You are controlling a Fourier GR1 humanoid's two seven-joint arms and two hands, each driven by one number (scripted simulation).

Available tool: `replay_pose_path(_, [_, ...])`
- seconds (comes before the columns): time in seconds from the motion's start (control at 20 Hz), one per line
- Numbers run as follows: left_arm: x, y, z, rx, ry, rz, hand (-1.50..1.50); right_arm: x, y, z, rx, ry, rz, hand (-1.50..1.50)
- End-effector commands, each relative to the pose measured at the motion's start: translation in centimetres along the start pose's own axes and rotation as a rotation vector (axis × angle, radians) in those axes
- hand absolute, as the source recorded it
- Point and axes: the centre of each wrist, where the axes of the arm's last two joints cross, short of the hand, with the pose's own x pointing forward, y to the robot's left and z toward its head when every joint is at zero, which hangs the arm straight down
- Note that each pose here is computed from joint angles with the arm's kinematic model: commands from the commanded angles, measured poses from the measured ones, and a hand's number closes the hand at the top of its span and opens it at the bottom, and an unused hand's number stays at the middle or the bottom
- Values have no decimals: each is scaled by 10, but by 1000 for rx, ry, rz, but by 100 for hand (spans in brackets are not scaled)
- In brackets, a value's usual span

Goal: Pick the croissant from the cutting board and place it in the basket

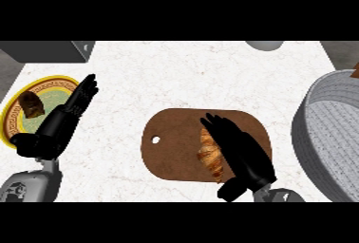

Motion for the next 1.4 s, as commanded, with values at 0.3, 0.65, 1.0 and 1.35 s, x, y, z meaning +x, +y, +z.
replay_pose_path(0.3, [4, -7, 17, 8, -5, -4, 0, 5, 29, -22, 22, 33, 51, -150])
replay_pose_path(0.65, [1, -11, -18, -20, 9, -8, 0, 1, 49, -39, 52, 78, 68, -150])
replay_pose_path(1.0, [-3, 0, 7, -9, 3, 8, 0, -24, 52, -48, 86, 87, 51, -150])
replay_pose_path(1.35, [2, -9, -10, -5, -1, -14, 0, -13, 52, -43, 189, 77, 71, 150])
